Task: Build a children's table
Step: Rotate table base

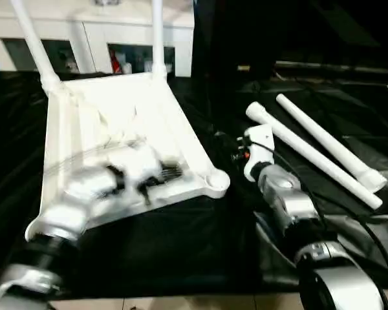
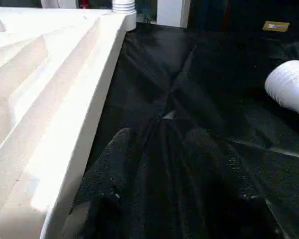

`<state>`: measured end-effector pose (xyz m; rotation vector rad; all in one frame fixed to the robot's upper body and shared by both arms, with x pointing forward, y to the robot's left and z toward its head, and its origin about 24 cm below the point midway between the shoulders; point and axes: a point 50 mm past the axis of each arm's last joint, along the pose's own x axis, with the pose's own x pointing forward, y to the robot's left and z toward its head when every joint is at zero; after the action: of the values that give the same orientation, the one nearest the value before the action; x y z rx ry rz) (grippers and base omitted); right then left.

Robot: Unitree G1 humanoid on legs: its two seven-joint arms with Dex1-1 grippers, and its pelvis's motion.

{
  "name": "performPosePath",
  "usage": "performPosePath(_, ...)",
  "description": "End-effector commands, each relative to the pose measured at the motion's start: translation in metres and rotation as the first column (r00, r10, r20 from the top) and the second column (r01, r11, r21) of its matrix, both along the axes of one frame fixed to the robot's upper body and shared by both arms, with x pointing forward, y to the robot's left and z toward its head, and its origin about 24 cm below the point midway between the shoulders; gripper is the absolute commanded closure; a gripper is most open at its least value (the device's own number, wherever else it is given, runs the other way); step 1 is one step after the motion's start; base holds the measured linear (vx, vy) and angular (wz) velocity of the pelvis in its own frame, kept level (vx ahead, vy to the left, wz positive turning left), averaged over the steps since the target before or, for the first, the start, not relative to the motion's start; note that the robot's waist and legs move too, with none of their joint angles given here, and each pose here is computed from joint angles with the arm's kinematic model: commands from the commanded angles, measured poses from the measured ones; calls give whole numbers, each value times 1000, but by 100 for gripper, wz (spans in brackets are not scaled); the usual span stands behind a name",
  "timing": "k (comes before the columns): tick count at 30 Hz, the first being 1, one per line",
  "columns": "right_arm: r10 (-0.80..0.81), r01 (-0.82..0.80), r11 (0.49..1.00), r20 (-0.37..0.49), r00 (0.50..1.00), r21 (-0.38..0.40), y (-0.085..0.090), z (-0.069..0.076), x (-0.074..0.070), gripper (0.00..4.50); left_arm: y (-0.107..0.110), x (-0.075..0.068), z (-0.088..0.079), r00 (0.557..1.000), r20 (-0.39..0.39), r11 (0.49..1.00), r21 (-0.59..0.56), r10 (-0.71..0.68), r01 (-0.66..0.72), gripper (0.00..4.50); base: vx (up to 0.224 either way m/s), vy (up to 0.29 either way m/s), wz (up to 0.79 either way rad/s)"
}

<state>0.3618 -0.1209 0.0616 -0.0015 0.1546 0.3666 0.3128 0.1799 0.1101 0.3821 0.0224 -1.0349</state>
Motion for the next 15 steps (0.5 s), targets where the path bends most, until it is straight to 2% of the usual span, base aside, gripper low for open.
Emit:
performPosePath(1, -45, 45, 999, 24, 999, -10, -12, 10, 1, 278, 16, 2, 14, 993, 24, 992, -48, 118, -117, 318, 0, 0, 0)
performPosePath(2, -56, 56, 998, 32, 998, -12, -16, 13, 0, 278, 26, 10, 13, 959, 50, 960, -35, 279, -277, 311, 0, 0, 0)
performPosePath(3, -58, 58, 998, 35, 998, -18, -17, 15, -1, 278, 30, 12, 10, 933, 86, 937, -31, 351, -349, 304, 0, 0, 0)
performPosePath(4, -58, 58, 998, 35, 998, -18, -17, 15, -1, 278, 30, 12, 10, 933, 86, 937, -31, 351, -349, 295, 0, 0, 0)
performPosePath(5, -69, 70, 997, 30, 997, -37, -19, 15, -3, 278, 31, 14, 6, 894, 108, 900, -45, 435, -433, 284, 0, 0, 0)
performPosePath(6, -86, 90, 993, 42, 995, -81, -22, 17, -7, 278, 28, 15, 0, 830, 80, 832, -117, 552, -542, 284, 0, 0, 0)
performPosePath(9, -38, 53, 988, 101, 994, -146, -20, 21, -17, 278, 15, 8, -3, 725, 72, 712, -278, 685, -645, 284, 0, 0, 0)
performPosePath(10, -3, 22, 986, 119, 993, -164, -18, 21, -22, 278, 11, 6, -6, 697, 42, 674, -302, 716, -674, 284, 0, 0, 0)
performPosePath(11, -6, 18, 992, 96, 995, -124, -16, 12, -33, 278, -2, 2, -14, 641, 13, 615, -298, 768, -730, 284, 0, 0, 0)
performPosePath(12, -19, 29, 994, 86, 996, -109, -15, 9, -35, 278, -6, 2, -16, 626, 10, 600, -296, 780, -743, 284, -33, -27, 24)
performPosePath(15, -44, 48, 995, 58, 997, -82, -12, 5, -38, 278, -18, 4, -19, 633, 17, 613, -272, 774, -742, 284, -1, -72, 48)
